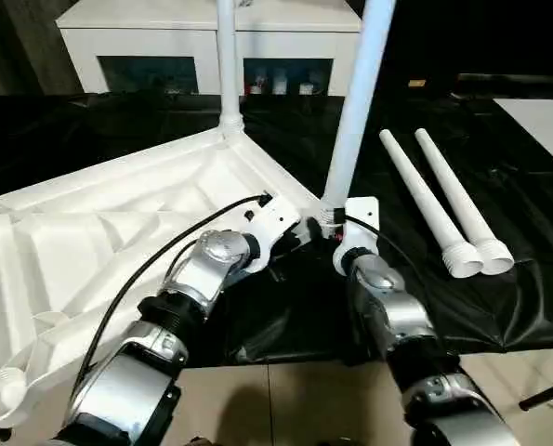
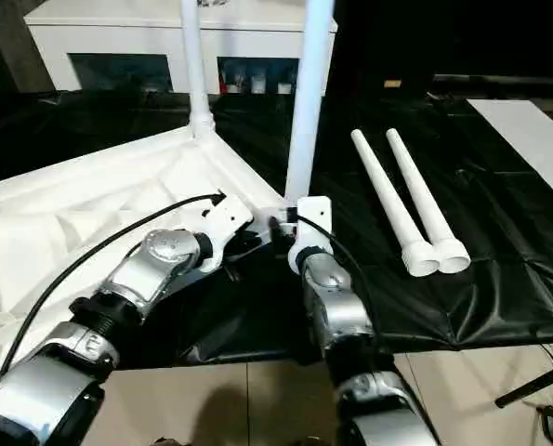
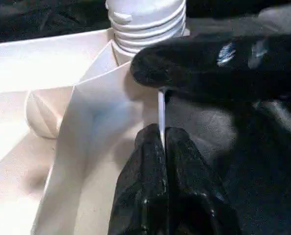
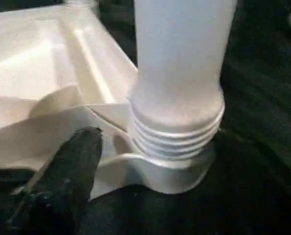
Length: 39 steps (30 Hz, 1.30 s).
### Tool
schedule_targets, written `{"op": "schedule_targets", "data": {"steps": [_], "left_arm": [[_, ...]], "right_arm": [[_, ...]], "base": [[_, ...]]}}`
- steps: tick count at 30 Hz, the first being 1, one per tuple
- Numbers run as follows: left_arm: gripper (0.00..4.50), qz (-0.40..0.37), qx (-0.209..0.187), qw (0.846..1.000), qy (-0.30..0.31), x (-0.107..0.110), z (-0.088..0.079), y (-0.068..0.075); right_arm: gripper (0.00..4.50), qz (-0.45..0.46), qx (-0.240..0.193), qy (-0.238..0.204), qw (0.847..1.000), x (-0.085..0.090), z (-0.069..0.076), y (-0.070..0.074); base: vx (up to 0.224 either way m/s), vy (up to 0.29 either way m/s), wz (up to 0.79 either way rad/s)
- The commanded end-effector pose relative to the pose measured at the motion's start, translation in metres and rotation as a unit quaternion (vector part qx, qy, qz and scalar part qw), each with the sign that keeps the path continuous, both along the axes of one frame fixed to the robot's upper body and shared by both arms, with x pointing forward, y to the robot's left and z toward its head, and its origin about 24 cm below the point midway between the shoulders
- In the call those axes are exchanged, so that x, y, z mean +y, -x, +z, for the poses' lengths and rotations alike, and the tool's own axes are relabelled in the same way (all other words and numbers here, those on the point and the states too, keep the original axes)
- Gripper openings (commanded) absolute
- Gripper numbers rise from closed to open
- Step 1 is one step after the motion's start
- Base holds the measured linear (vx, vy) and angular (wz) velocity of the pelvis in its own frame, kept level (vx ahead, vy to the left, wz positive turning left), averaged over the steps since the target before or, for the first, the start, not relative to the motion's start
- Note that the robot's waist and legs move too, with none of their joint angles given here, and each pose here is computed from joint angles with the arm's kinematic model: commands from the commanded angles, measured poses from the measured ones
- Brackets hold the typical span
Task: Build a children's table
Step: Rotate leg to tighten
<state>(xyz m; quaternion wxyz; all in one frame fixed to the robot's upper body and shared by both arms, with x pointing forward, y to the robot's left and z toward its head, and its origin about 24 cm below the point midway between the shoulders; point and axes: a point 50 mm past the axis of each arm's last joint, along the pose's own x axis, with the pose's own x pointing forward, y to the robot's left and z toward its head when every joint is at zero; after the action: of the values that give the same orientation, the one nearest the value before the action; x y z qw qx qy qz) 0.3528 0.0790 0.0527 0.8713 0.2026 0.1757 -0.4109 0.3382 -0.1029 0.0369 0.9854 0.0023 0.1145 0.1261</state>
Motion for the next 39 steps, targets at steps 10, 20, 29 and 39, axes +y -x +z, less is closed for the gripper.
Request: {"op": "schedule_targets", "data": {"steps": [10, 20, 29, 39], "left_arm": [[0.00, -0.185, 0.041, 0.982, -0.023, 0.028, -0.003, 0.030], [0.00, -0.258, 0.076, 0.963, -0.024, 0.031, 0.003, 0.044], [0.00, -0.257, 0.078, 0.963, -0.026, 0.034, 0.005, 0.045], [0.00, -0.256, 0.083, 0.963, -0.026, 0.035, 0.005, 0.046]], "right_arm": [[4.19, 0.311, -0.002, 0.039, 0.950, -0.046, 0.033, 0.031], [4.19, 0.397, 0.051, 0.076, 0.913, -0.053, 0.024, 0.037], [4.19, 0.387, 0.061, 0.065, 0.918, -0.051, 0.021, 0.027], [3.29, 0.385, 0.063, 0.050, 0.920, -0.053, 0.019, 0.025]], "base": [[0.000, 0.000, 0.00], [0.000, 0.000, 0.00], [0.000, 0.000, 0.00], [0.000, 0.000, 0.00]]}}
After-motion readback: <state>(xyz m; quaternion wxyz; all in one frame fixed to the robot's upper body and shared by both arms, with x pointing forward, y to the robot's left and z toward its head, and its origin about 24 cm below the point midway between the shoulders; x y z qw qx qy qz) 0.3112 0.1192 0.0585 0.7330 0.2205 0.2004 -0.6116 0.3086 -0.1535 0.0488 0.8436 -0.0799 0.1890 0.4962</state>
